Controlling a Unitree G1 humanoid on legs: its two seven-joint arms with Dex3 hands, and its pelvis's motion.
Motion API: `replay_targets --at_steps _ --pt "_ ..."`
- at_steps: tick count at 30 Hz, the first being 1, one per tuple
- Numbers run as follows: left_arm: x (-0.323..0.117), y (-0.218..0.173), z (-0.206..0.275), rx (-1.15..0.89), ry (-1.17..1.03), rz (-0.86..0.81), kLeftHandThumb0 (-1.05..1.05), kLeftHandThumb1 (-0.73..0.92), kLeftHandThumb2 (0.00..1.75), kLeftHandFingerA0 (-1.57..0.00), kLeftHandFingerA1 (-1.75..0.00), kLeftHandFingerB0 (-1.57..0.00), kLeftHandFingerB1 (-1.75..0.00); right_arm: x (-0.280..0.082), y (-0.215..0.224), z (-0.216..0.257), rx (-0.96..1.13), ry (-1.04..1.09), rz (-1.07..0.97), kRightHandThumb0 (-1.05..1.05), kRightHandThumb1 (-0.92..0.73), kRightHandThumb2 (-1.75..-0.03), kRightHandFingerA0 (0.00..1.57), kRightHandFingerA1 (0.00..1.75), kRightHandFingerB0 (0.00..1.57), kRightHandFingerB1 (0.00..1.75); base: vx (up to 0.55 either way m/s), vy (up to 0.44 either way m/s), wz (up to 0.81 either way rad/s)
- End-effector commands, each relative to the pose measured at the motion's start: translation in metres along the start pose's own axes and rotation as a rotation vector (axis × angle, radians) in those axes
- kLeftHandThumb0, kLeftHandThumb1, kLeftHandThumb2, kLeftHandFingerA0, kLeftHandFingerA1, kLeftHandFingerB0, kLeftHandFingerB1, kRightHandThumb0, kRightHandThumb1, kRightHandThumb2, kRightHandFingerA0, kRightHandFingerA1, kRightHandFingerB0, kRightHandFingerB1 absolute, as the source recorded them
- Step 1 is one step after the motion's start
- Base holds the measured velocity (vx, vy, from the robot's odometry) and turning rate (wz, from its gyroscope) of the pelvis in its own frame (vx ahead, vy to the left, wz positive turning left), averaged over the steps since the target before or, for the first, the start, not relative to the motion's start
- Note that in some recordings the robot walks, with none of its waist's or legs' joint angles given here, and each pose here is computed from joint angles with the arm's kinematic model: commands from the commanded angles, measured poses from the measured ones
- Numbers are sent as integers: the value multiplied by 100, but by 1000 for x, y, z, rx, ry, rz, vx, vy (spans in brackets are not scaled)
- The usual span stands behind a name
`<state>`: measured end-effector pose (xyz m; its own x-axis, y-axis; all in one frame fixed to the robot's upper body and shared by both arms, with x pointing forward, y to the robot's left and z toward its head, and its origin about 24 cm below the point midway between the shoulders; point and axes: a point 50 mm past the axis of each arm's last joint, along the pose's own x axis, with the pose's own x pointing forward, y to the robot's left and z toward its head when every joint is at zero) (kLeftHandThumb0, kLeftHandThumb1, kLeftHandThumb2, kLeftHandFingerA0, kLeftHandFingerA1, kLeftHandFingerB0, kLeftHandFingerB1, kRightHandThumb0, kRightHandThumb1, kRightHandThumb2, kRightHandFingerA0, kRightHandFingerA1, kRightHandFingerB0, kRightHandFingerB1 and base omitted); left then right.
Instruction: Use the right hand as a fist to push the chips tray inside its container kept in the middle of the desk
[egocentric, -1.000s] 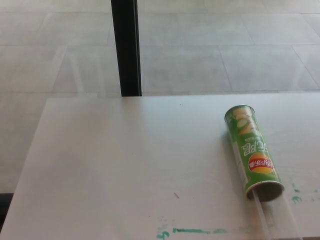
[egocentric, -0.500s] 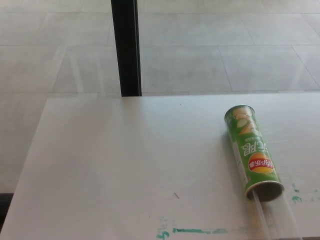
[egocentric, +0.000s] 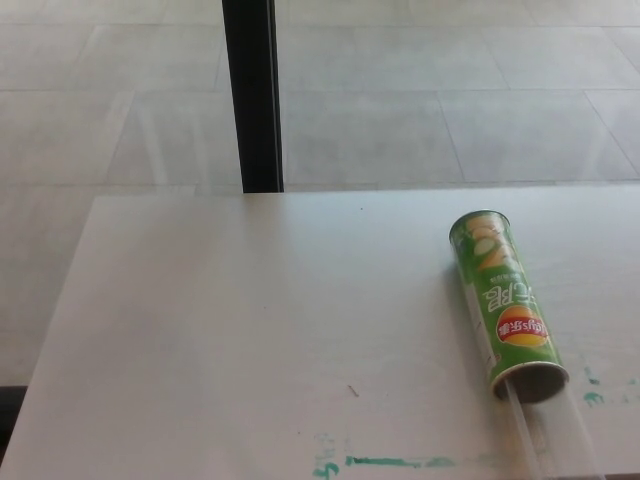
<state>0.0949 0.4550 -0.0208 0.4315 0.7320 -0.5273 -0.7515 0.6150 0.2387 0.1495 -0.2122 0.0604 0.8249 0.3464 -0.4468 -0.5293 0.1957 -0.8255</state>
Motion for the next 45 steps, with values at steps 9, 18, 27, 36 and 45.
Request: replay_targets --at_steps 9,18,27,36,45 --pt "-4 23 5 18 -33 49 -74 92 69 -58 -58 -51 -48 28 -11 -45 -533 284 47 -64 -68 -60 89 103 60 49 0 0 0" --pt "-5 22 3 39 -41 43 -76 92 69 -57 -59 -50 -49 28 -14 -44 -539 291 22 -64 -68 -60 93 104 66 49 0 0 0" --pt "-5 23 0 42 -39 44 -75 92 70 -55 -59 -49 -49 35 -25 -39 -548 280 -37 -65 -65 -62 92 127 51 47 0 0 0" --pt "-5 23 -2 41 -24 47 -74 92 70 -55 -58 -50 -49 34 -28 -24 -516 220 -138 -64 -68 -61 93 120 52 44 0 0 0" --pt "-6 23 -2 33 -30 48 -76 92 69 -56 -59 -51 -49 30 -25 -9 -462 127 -215 -64 -70 -61 91 126 50 47 0 0 0"
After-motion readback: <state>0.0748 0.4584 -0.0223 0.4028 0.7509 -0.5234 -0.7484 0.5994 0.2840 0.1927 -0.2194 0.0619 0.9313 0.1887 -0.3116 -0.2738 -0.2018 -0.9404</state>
